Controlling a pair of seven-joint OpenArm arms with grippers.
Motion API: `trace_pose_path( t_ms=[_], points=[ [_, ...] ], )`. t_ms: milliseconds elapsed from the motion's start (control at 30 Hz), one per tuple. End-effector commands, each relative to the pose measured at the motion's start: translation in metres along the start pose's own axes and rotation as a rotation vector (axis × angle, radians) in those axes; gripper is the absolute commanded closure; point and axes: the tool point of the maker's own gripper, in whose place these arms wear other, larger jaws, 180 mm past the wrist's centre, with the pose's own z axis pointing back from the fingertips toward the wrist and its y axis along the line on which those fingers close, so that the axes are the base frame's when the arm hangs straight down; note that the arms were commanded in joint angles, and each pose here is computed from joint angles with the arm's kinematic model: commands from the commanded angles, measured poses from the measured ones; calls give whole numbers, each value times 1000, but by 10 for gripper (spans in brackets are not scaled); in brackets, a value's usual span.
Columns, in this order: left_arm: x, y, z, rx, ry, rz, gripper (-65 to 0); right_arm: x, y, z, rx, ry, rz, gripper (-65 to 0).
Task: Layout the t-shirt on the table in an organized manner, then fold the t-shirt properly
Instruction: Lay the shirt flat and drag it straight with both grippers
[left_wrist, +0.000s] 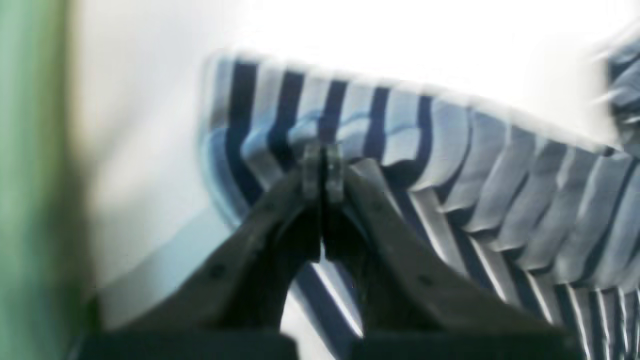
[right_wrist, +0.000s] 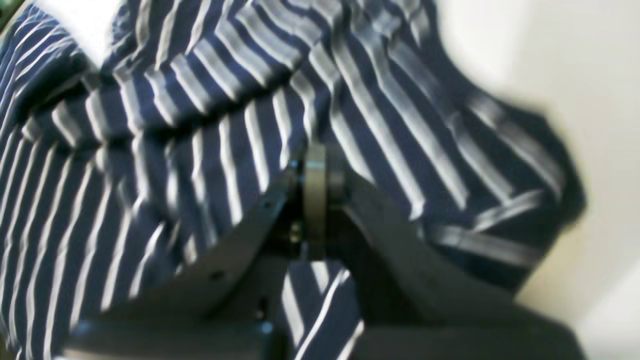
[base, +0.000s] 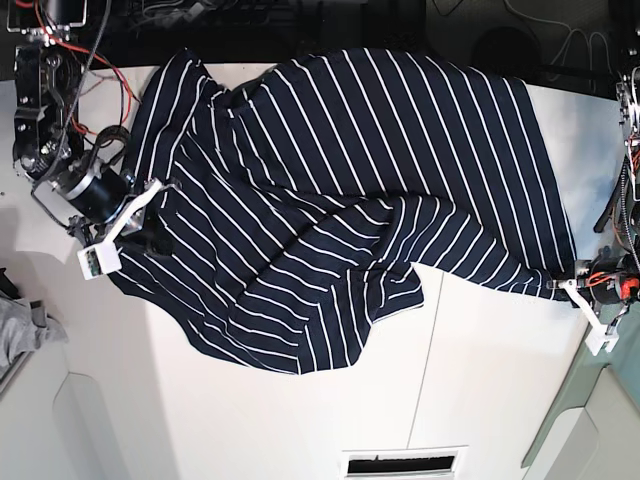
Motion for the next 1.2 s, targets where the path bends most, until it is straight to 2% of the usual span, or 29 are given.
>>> trace_pose_path(
  t_ms=[0,133,233,333,433,567,733,833,933,1067,1167],
  points=[
    [13,1,10,-8,-36,-25,0,26,-7,-7,-9,-62,8,0],
    [-28,-7,0,-24,35,-21,0,45,-25,-47,-34,-51,-16,0],
    [-67,-5,-7,-9,91,15,0,30,-37,-76,-47,49,7,0],
    [-102,-2,-12,20,150,8,0,-2,-46,-90,-45,174,34,0],
    [-122,13,-12,108,191,-26,0,-27,-60,-85,-68,257,37,0],
    [-118,34,-8,223,196,-45,0,-49,-88,-58,-116,279,-2,0],
    [-115,41,-4,258,207,-64,0,-87,-103,-18,-141,324,-30,0],
    [-117,41,-4,257,214,-63,0,-97,-101,-2,-138,311,-50,0],
    [-120,41,-4,257,227,-61,0,-88,-97,8,-140,243,-88,0],
    [-120,42,-2,260,243,-59,0,-43,-90,13,-129,82,-131,0],
    [-108,44,1,249,215,-47,0,-3,-73,5,-101,-29,-122,0]
  ],
)
